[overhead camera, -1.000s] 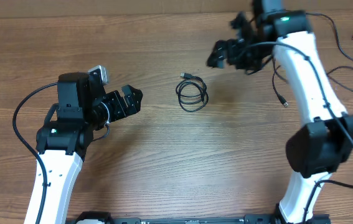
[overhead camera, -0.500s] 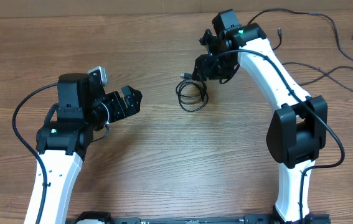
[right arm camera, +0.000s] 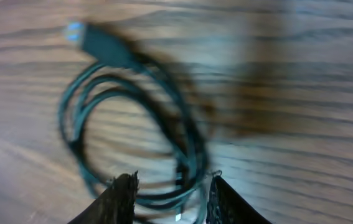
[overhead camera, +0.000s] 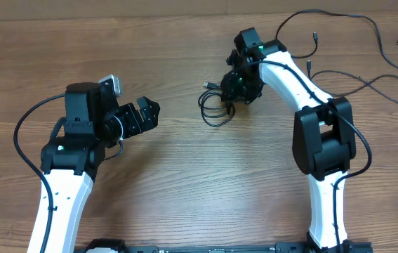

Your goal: Untangle cables

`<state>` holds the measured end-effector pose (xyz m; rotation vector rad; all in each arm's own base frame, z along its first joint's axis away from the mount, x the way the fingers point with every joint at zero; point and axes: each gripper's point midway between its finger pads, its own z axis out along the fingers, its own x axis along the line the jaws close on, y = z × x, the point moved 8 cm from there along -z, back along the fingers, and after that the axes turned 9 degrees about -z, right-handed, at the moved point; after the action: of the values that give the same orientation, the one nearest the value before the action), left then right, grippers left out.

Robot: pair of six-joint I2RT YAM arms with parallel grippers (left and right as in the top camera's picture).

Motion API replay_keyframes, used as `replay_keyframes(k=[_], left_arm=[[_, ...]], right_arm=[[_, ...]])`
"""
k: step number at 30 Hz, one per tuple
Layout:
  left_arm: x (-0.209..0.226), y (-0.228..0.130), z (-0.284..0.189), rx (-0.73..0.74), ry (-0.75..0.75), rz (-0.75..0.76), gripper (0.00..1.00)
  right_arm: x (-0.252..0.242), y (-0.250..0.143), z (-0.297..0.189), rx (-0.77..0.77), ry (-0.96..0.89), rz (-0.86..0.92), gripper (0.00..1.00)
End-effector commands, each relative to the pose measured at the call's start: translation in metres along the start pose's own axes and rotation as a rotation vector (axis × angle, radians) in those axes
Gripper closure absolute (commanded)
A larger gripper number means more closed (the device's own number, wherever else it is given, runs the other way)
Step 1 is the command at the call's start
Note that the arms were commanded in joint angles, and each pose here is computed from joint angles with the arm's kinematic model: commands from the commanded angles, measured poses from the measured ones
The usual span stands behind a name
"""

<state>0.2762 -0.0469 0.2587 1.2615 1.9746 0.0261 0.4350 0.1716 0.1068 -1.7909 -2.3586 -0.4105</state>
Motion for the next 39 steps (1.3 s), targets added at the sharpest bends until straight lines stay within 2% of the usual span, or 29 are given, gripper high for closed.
replay_keyframes(k=[1,5,10,19,21,24,28,31,39], left_arm=[[-0.007,0.004,-0.009,-0.036,-0.019,0.036,0.0],[-0.007,0.004,-0.009,-0.037,-0.019,0.036,0.0],[-0.007,0.004,-0.009,-0.037,-0.019,0.036,0.0],[-0.009,0.003,-0.009,-0.027,-0.032,0.035,0.0],[-0.01,0.0,-0.009,0.0,-0.057,0.034,0.0],[-0.016,-0.007,-0.01,0.064,-0.123,0.041,0.0],[-0.033,-0.022,-0.011,0.154,-0.263,0.203,0.0],[-0.046,-0.036,-0.008,0.199,-0.301,0.287,0.0],[-0.055,-0.052,0.003,0.147,-0.151,0.384,0.0]], right_arm=[[-0.012,-0.002,0.005,0.002,-0.104,0.064,0.61],[-0.012,-0.001,0.005,-0.004,-0.102,0.062,0.6],[-0.011,0.001,0.005,-0.016,-0.1,0.059,0.66],[-0.007,-0.001,0.006,-0.002,-0.054,0.062,0.81],[-0.006,-0.001,0.006,-0.002,-0.041,0.061,0.89],[-0.005,0.0,0.006,-0.005,-0.03,0.06,0.91],[-0.005,-0.001,0.006,-0.004,-0.03,0.061,0.93],[-0.005,-0.001,0.006,-0.004,-0.03,0.061,0.96],[0.003,0.0,0.004,0.001,0.045,0.06,0.96]])
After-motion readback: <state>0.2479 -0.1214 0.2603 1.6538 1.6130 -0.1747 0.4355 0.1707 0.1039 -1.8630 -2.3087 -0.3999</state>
